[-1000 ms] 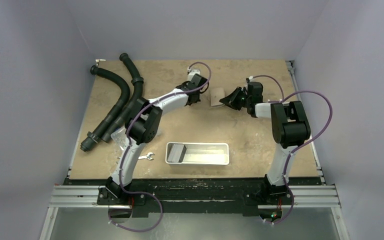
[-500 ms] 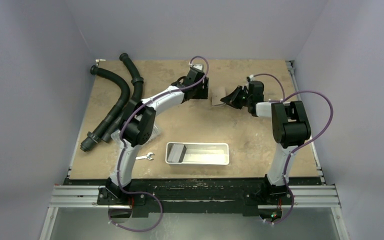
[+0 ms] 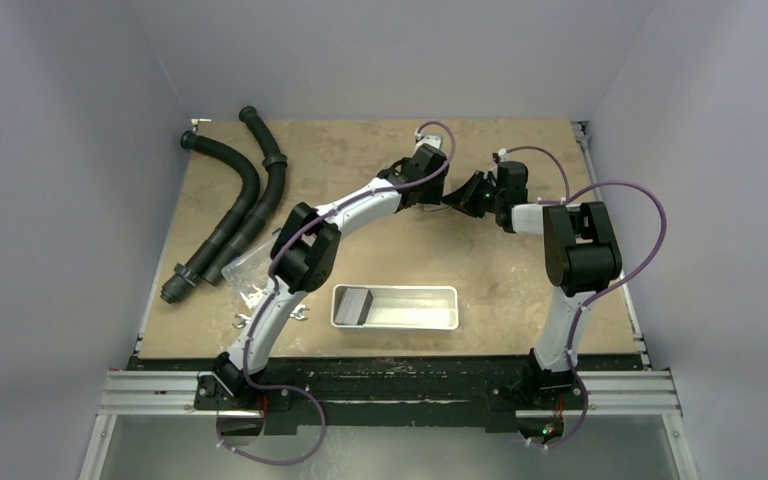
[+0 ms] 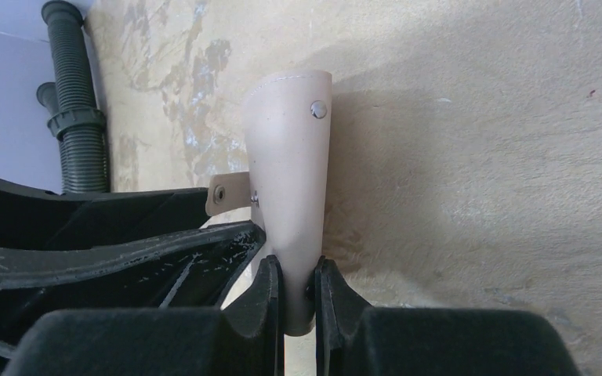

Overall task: Put the credit cards into the card holder
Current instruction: Open the card holder at the center of the board.

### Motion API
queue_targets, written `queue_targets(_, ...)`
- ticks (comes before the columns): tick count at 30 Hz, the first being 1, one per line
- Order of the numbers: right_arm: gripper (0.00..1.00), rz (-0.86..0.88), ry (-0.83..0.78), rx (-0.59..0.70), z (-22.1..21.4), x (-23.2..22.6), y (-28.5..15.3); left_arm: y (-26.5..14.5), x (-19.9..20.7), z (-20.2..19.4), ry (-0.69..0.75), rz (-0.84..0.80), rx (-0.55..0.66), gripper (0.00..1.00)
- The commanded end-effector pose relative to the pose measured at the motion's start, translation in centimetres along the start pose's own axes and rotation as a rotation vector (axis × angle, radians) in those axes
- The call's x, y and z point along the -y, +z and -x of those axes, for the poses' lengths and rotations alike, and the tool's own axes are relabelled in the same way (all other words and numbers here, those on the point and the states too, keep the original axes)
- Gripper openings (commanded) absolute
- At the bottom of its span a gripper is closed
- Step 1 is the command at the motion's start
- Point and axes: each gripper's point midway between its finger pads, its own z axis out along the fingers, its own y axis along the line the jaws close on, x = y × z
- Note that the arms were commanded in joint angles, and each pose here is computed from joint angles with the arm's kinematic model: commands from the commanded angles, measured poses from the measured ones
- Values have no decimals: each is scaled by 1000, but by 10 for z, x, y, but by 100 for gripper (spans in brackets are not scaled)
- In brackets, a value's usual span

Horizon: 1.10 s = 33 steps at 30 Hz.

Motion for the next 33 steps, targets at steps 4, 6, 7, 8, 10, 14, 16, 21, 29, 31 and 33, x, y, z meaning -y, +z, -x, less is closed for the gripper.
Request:
queue_targets(4,0,-56,-36,5,3,14,2,7,-26,10,21,132,10,48)
queue_targets(6,0,-58,-36,5,3,15,2,9,-27,11,28,136,16,45)
queue_targets(7,0,-57,-37,4,3,14,2,9,-27,12,33,135,20,43)
queue_targets(8,0,-57,-37,4,3,14,2,11,-28,11,35,138,19,41)
queue_targets(10,0,-59,-38,2,3,15,2,14,-28,10,36,133,10,36)
queue_targets(14,0,-70,-45,-10,1,18,2,13,-33,15,7,98,-5,5)
queue_targets(16,0,-92,-48,-19,-1,21,1,8,-32,22,-33,34,-2,0)
queue_targets(21,23,-229,-73,-40,0,39,-2,-17,-19,50,-180,-220,14,0)
queue_targets(29,67,-408,-228,-2,33,37,-26,-31,11,55,-227,-441,-26,0)
queue_targets(31,72,-427,-306,28,45,29,-38,-35,13,58,-227,-457,-23,0)
queue_targets(33,77,-399,-379,49,50,12,-43,-40,19,62,-236,-488,-23,0)
